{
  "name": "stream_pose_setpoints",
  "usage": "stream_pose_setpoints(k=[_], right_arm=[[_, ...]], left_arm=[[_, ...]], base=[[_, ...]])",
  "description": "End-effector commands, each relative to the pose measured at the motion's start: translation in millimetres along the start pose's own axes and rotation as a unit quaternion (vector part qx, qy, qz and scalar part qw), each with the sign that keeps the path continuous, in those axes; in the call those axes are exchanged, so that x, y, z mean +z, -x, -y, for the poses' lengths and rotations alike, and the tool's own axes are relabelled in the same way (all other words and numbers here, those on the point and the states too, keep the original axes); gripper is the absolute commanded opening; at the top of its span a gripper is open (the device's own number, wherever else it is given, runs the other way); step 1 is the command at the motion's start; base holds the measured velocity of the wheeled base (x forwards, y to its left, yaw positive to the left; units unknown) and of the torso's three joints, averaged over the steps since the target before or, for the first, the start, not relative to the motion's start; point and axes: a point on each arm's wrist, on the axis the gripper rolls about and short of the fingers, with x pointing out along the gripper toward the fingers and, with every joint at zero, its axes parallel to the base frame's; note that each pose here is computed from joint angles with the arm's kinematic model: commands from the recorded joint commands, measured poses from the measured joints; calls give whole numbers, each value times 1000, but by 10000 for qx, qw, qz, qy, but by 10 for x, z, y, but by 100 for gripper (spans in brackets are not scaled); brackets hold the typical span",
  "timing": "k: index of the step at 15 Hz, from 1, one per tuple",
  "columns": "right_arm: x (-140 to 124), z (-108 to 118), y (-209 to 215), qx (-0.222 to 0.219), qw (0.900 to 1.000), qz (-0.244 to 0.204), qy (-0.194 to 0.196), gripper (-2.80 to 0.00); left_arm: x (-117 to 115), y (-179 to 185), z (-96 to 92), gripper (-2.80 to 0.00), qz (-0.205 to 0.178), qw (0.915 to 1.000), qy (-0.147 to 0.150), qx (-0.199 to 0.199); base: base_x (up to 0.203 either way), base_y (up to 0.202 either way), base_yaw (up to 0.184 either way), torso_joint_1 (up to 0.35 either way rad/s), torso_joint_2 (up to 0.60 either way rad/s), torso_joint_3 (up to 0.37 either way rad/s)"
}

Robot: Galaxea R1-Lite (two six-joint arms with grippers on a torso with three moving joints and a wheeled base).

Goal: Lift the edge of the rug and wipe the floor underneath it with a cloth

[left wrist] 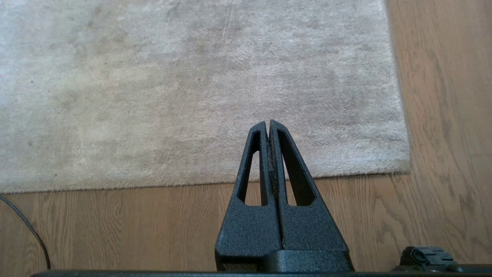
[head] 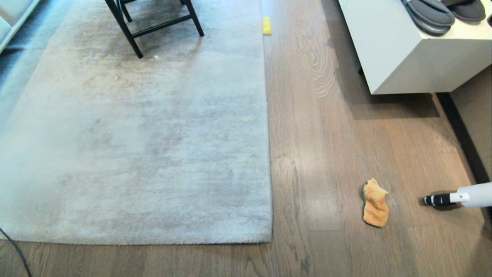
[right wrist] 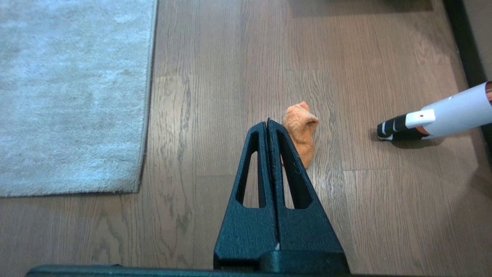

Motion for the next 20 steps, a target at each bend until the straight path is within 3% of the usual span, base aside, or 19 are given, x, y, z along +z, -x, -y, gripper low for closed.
stream_pose_setpoints(k=[1,20], right_arm=[[1,0,-1,-2,10000,-3,-2,-280],[1,0,-1,-2,10000,-3,-2,-280]], left_arm=[[1,0,0,-280,1,10000,-3,2],[0,0,0,-280,-7,10000,-30,1]], base=[[0,0,0,2,1,201],[0,0,0,2,1,202]])
